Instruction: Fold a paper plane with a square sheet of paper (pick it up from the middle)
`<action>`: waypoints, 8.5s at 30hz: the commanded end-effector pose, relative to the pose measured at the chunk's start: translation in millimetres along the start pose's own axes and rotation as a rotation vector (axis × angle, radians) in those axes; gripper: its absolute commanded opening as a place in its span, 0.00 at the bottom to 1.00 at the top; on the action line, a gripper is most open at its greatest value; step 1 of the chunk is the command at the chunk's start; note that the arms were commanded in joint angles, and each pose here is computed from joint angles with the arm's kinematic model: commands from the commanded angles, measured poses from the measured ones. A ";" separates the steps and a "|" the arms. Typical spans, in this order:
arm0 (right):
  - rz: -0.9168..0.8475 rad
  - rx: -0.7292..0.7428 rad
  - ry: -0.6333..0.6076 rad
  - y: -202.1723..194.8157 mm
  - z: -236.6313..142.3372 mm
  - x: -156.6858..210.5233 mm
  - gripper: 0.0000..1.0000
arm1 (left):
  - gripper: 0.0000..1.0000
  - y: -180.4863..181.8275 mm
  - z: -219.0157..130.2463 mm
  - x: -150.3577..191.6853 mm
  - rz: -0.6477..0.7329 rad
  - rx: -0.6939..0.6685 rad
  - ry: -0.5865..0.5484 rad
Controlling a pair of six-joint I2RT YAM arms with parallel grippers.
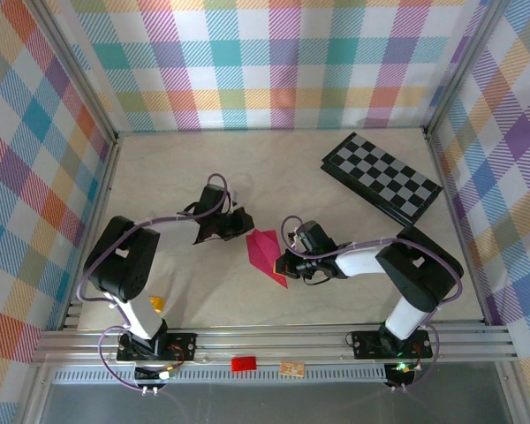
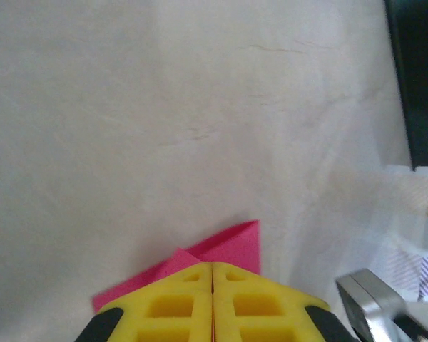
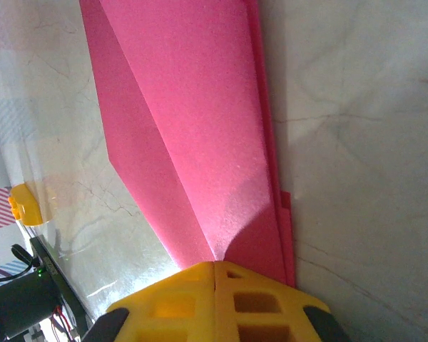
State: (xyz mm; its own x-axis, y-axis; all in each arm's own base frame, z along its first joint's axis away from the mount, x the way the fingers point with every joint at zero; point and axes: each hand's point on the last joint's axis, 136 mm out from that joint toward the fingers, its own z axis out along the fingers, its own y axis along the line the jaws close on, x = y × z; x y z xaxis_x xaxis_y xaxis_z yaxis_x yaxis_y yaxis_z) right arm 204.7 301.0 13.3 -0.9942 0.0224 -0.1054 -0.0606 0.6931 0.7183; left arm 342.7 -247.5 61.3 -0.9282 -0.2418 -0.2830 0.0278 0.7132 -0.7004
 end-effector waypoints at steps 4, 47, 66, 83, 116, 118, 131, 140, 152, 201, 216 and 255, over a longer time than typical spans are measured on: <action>0.083 0.177 0.107 -48.2 -1.1 34.0 0.00 | 0.09 -15.7 19.1 41.1 0.051 0.055 0.089; 0.010 0.086 0.117 -43.6 -36.5 70.1 0.08 | 0.05 51.4 45.9 77.0 0.012 -0.124 0.201; -0.027 0.048 0.087 0.4 -6.6 17.3 0.13 | 0.05 45.0 44.7 74.5 0.007 -0.106 0.198; 0.043 0.146 0.126 -48.7 -7.7 49.3 0.02 | 0.18 -40.8 2.8 44.8 0.127 0.055 0.085; -0.015 0.076 0.076 -17.4 -14.8 30.1 0.08 | 0.17 -29.0 -10.7 26.6 0.089 0.022 0.035; -0.034 0.048 0.071 -7.1 -16.9 26.5 0.09 | 0.17 -35.7 -2.6 38.0 0.114 0.032 0.071; 0.003 -0.018 0.023 17.0 -53.0 33.2 0.36 | 0.14 -9.6 30.9 65.0 0.109 -0.025 0.168; 0.187 0.030 0.101 -0.9 -65.4 66.2 0.42 | 0.13 7.1 36.2 72.6 0.079 -0.075 0.190; 0.240 0.044 0.118 -5.3 -51.7 66.6 0.45 | 0.12 24.4 36.5 85.4 0.023 -0.120 0.219; 0.250 0.107 0.071 -27.6 -54.5 73.0 0.44 | 0.10 22.0 34.3 102.2 -0.030 -0.083 0.256; 0.256 0.089 0.016 -25.3 -38.8 56.6 0.42 | 0.10 19.6 32.4 109.2 -0.046 -0.057 0.276; 0.112 -0.050 -0.163 2.9 -74.8 39.0 0.47 | 0.10 25.8 33.3 113.3 -0.030 -0.108 0.276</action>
State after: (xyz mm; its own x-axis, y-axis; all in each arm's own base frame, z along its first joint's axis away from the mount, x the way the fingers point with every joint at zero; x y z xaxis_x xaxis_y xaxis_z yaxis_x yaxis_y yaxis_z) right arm 151.8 248.1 56.9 -0.9736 0.2193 -0.0627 0.0981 0.6505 0.7532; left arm 273.3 -297.6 19.7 -0.9843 -0.0967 -0.1474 0.0387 0.6974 -0.7156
